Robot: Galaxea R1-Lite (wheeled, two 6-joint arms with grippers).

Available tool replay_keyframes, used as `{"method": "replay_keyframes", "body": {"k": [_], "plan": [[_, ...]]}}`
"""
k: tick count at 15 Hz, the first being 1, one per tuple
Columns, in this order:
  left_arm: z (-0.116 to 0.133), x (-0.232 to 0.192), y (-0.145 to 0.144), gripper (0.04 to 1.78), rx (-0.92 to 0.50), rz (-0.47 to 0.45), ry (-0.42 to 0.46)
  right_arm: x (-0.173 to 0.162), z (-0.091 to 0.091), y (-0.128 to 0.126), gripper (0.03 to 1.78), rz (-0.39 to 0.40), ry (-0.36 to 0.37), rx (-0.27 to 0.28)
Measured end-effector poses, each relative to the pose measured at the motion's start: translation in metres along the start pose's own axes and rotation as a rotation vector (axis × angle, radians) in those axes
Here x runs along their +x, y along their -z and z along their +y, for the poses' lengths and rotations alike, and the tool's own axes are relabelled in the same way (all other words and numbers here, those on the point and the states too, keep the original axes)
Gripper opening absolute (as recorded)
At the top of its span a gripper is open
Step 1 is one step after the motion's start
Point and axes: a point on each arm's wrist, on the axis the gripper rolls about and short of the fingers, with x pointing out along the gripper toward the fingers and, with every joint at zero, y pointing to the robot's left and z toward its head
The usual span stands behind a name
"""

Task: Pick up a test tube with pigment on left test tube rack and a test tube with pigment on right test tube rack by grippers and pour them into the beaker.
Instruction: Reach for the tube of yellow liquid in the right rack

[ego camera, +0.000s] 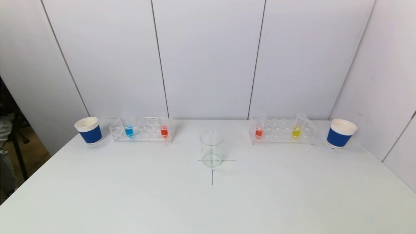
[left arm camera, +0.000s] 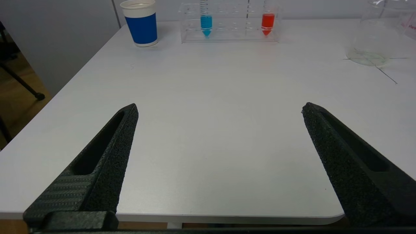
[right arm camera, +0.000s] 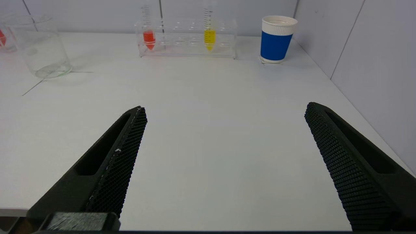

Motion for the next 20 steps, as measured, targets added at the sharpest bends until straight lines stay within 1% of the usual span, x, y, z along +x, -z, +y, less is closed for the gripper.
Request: {"method": "replay_keyframes", "body": {"k": [5,7,10,13,15,17,20], "plan": [[0.000,0.000,0.000,1.76,0.000,0.000,0.000,0.000,0.000,-0.001,1.77,-0.009,0.001,-0.001],[0.000,0.000,0.000,1.76,0.000,0.000,0.001,-0.003,0.000,-0.011,1.77,-0.046,-0.005,0.000],[0.000,0.000,0.000,1.76,0.000,0.000,0.000,-0.013,0.000,-0.037,1.77,-0.102,-0.011,-0.003],[0.000,0.000,0.000,1.76,0.000,0.000,0.000,-0.023,0.000,-0.071,1.77,-0.135,-0.011,-0.004],[0.000,0.000,0.000,1.76,0.000,0.000,0.000,-0.027,0.000,-0.102,1.77,-0.172,-0.011,-0.007],[0.000,0.000,0.000,1.76,0.000,0.000,0.000,-0.026,0.000,-0.139,1.77,-0.202,-0.011,-0.009],[0.000,0.000,0.000,1.76,0.000,0.000,0.001,-0.015,-0.001,-0.202,1.77,-0.245,-0.023,-0.012]]}}
